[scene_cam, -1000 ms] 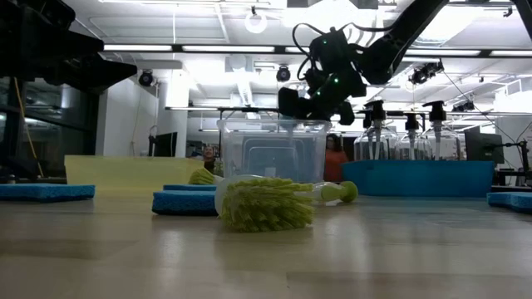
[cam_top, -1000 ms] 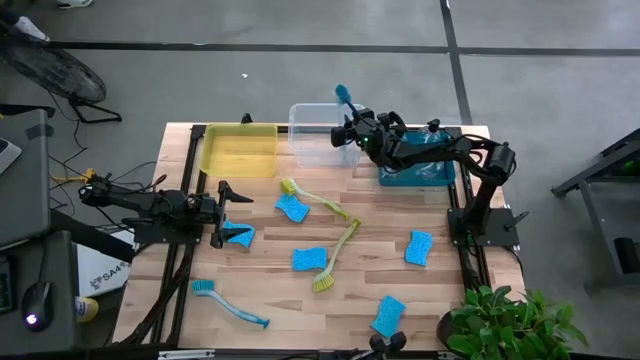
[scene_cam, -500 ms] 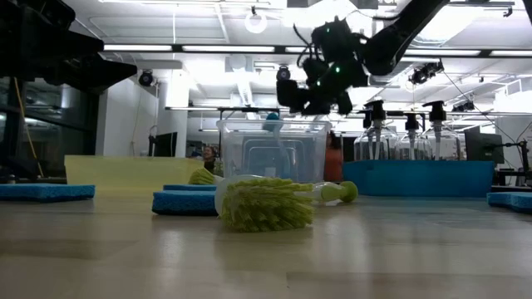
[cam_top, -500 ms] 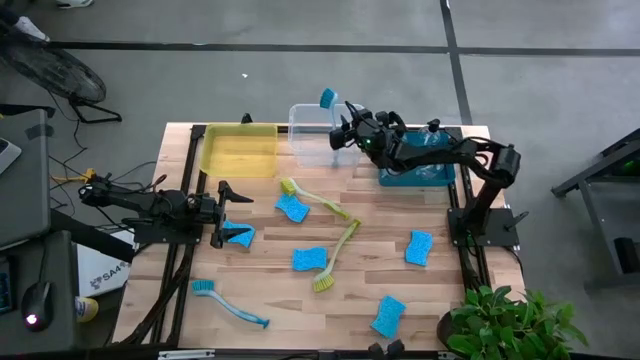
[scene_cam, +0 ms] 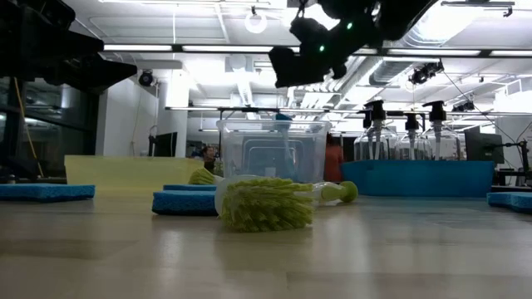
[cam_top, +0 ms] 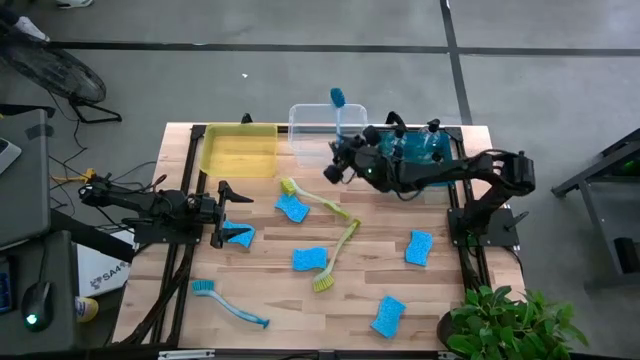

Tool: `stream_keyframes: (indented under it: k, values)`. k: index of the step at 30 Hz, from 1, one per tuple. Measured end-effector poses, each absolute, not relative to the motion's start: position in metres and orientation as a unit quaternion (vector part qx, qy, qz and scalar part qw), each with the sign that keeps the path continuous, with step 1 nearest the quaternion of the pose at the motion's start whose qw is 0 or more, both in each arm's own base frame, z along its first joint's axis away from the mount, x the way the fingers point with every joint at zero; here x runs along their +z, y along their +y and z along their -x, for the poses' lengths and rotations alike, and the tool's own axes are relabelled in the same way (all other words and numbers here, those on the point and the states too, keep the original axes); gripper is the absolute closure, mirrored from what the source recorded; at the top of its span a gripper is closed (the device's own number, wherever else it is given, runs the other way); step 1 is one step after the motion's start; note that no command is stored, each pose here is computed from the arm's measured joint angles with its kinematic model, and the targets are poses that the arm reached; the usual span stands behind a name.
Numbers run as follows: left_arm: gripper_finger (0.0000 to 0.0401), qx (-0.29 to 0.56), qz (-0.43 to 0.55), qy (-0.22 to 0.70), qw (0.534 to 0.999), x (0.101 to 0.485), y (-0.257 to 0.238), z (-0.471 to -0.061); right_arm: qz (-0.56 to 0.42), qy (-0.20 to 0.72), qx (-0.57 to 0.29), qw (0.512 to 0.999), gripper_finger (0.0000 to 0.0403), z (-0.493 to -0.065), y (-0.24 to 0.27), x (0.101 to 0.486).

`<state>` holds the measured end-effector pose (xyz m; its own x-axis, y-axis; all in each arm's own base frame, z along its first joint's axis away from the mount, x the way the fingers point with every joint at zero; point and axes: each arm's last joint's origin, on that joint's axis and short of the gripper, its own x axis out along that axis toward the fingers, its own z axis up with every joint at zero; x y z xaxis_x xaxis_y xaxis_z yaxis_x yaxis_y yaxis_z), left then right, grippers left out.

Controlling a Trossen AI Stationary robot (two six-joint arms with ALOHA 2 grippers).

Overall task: Pick & Place Kitchen Sink Supplies
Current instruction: Put the green dish brush into the transparent container

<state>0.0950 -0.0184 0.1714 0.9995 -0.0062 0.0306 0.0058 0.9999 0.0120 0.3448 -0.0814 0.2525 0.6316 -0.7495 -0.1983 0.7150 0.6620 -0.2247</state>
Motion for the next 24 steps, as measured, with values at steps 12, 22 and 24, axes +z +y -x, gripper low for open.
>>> stream_keyframes:
  k: [12,22,24]
  values:
    - [0.0019,-0.003,-0.006,-0.015,1.0,0.171,-0.018,-0.095,0.172,0.308,-0.161,0.922,0.0251,-0.342,-0.017,0.227]
    - [0.0019,-0.003,-0.006,-0.016,1.0,0.172,-0.018,-0.095,0.285,0.361,0.035,0.888,0.0251,-0.334,0.034,0.212]
    - [0.0019,-0.003,-0.006,-0.015,1.0,0.171,-0.018,-0.095,0.292,0.361,0.075,0.882,0.0251,-0.335,0.041,0.207]
